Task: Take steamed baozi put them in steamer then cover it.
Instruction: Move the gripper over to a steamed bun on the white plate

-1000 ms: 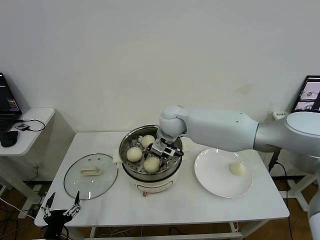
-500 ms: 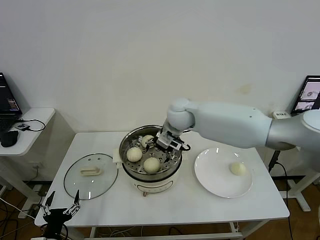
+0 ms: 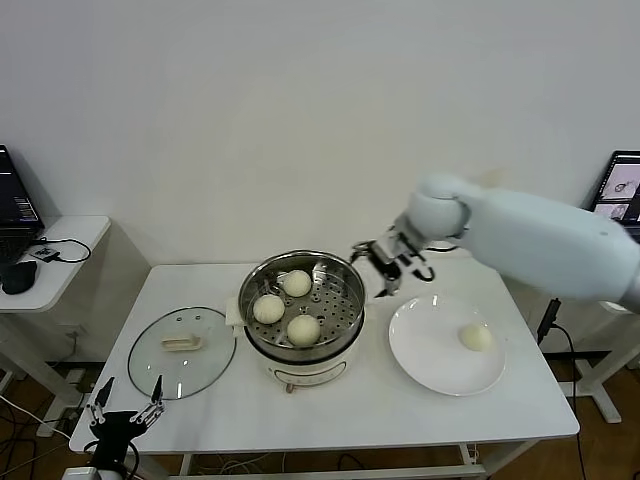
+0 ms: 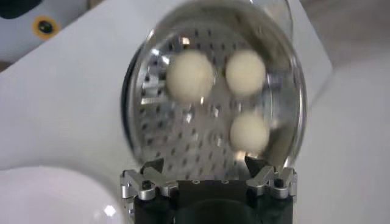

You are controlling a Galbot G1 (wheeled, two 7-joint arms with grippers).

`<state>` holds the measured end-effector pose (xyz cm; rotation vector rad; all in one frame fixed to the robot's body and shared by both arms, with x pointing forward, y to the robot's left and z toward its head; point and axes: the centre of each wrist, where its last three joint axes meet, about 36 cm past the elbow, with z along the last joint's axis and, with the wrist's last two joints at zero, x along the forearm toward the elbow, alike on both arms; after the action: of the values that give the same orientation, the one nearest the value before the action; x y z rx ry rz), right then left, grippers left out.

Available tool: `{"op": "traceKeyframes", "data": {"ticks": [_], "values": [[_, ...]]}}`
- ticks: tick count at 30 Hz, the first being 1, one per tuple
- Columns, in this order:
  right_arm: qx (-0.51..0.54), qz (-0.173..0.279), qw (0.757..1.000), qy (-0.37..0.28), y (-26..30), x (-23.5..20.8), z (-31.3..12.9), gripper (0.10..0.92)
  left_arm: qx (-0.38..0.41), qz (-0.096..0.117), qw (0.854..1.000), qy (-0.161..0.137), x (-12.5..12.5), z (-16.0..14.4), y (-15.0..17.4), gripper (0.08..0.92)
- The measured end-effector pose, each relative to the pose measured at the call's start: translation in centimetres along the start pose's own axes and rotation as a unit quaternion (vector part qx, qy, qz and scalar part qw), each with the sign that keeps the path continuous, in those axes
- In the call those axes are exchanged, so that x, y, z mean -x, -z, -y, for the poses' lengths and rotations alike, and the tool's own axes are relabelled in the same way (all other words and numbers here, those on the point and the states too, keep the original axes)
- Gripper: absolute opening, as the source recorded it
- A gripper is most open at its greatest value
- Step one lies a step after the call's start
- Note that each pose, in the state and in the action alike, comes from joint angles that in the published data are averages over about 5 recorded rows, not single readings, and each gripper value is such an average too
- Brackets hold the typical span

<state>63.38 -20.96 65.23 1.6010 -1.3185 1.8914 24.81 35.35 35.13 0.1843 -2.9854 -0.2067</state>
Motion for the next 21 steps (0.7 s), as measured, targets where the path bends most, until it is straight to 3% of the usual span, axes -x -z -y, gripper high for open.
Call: {"op": "traceKeyframes", "data": {"ticks": [9,21], "values": [[0.131,-0.073,0.989,0.006,-8.2,-1.5,-7.4,0.823,0.004,-0.001,1.0,-0.006,0.2,0.0,0.1,0.823],[0.221,-0.127,0.966,0.032,-13.6,1.9,-14.4,0.823,0.007,-0.006,1.0,-0.004,0.0,-0.2,0.2,0.823]]}}
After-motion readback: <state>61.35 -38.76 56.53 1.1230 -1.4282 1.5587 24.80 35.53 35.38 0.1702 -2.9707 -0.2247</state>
